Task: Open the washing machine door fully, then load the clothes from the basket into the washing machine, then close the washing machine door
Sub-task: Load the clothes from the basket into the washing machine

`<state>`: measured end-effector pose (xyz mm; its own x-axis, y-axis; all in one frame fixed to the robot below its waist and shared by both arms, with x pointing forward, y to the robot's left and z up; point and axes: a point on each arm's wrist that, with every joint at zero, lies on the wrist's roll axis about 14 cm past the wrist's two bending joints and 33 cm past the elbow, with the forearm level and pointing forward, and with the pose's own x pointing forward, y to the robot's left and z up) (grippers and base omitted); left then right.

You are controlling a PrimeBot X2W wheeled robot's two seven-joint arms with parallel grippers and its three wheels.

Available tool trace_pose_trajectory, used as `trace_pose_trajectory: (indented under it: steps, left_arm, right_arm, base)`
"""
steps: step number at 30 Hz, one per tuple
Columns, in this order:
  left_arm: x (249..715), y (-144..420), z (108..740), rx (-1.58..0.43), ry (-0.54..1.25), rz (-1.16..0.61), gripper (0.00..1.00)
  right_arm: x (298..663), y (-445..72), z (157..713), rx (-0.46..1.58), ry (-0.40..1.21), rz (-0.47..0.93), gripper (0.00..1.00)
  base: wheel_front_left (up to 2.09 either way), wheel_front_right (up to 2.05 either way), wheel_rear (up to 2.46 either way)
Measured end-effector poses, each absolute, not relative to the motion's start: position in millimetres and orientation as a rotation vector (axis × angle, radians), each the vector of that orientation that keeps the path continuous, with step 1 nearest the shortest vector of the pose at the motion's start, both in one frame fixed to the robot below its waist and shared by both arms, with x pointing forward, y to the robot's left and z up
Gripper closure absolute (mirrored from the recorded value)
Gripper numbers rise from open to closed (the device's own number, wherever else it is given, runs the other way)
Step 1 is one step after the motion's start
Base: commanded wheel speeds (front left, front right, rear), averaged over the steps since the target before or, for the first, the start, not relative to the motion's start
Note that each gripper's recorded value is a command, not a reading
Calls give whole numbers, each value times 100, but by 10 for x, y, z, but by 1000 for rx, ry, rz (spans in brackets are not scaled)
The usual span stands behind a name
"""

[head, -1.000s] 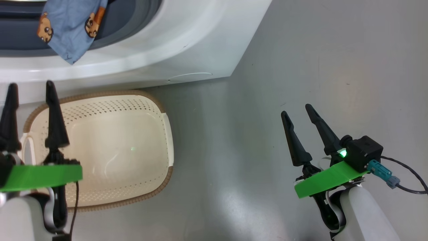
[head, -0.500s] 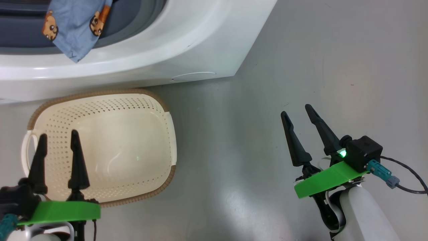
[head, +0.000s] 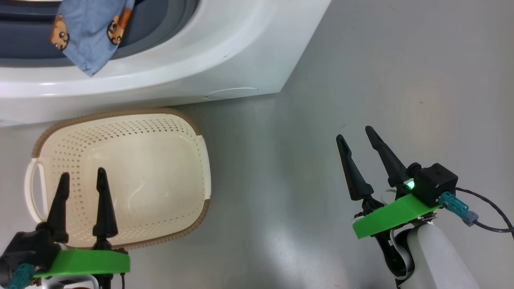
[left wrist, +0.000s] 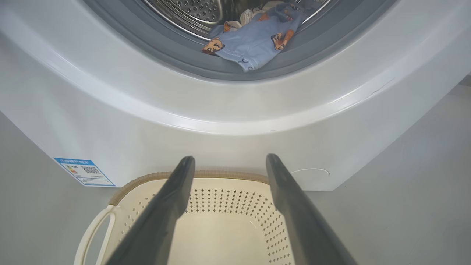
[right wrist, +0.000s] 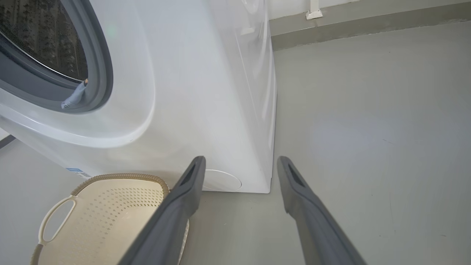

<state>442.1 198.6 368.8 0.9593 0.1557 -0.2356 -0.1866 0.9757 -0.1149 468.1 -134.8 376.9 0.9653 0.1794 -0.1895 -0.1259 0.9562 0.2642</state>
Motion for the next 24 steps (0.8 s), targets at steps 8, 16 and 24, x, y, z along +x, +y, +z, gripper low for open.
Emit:
trace_pose_trajectory:
  steps: [8,16,24]
  left_arm:
    - [4511,1929,3681,-134,218,136,0]
    - [4975,1812,4031,-127,80,45,0]
    - [5484,1650,4201,-91,66,-53,0]
  right_arm:
    - [4659,-1397,3777,247,215,145,0]
    - [4645,-1411,3838,248,204,143,0]
    - [4609,-1438,3878,243,200,139,0]
  base:
    - [0,0,0]
    - [0,0,0]
    - [0,0,0]
